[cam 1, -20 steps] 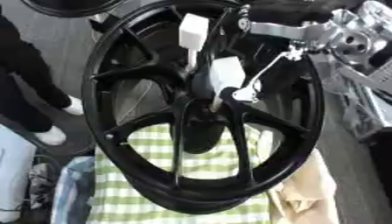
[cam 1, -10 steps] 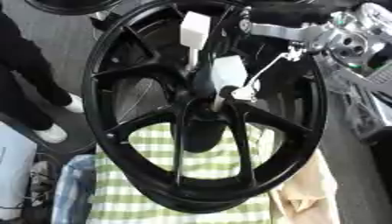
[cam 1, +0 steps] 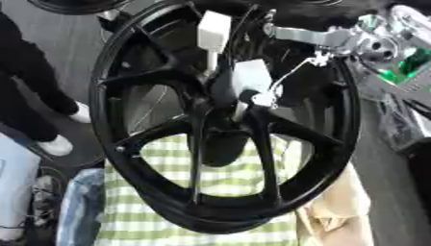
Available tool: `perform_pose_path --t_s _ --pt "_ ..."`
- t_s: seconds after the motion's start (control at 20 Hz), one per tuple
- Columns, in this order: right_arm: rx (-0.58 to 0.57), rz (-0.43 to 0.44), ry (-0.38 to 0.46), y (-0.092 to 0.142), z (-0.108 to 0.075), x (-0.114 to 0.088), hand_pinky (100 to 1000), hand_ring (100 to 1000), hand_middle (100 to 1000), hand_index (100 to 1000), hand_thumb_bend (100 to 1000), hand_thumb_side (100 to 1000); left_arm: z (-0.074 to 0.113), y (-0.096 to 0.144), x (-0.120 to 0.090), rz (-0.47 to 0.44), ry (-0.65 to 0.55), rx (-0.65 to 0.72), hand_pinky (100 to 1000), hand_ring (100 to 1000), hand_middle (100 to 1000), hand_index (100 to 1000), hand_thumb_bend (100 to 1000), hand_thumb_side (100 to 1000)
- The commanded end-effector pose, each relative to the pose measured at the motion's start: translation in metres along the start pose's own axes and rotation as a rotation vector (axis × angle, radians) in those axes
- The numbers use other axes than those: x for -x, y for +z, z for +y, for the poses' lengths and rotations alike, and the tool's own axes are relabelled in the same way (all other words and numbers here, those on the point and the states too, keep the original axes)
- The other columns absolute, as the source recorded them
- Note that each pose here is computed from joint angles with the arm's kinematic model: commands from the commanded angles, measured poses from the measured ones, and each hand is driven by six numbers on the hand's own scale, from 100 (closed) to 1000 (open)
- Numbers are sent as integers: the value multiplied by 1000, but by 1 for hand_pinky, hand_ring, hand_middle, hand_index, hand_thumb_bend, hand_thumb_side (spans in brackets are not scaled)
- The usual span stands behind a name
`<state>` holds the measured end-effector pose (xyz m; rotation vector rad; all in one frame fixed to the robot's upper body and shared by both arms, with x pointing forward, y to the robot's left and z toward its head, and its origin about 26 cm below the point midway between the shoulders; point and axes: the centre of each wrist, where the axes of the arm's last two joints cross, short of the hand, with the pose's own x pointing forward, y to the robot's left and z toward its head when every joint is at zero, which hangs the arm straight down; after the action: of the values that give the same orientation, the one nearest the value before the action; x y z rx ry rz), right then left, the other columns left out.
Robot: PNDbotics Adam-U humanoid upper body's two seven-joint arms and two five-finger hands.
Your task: Pull the pin out of the wheel hub.
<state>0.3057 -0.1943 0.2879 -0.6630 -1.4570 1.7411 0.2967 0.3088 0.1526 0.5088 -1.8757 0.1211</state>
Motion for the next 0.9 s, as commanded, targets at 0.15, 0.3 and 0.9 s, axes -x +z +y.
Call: perform_pose_path --t_s 0.15,0.3,0.9 --pt "22 15 14 3 -5 5 806 742 659 772 273 372 3 -2 -4 -16 -10 -8 798 722 728 762 264 751" --pt "21 13 9 6 -3 6 804 739 659 773 271 369 3 -2 -4 -15 -8 -7 798 722 728 761 263 749" --pt "65 -12 -72 14 -6 1 785 681 492 602 147 213 3 -2 -2 -13 -13 -10 800 723 727 761 260 749"
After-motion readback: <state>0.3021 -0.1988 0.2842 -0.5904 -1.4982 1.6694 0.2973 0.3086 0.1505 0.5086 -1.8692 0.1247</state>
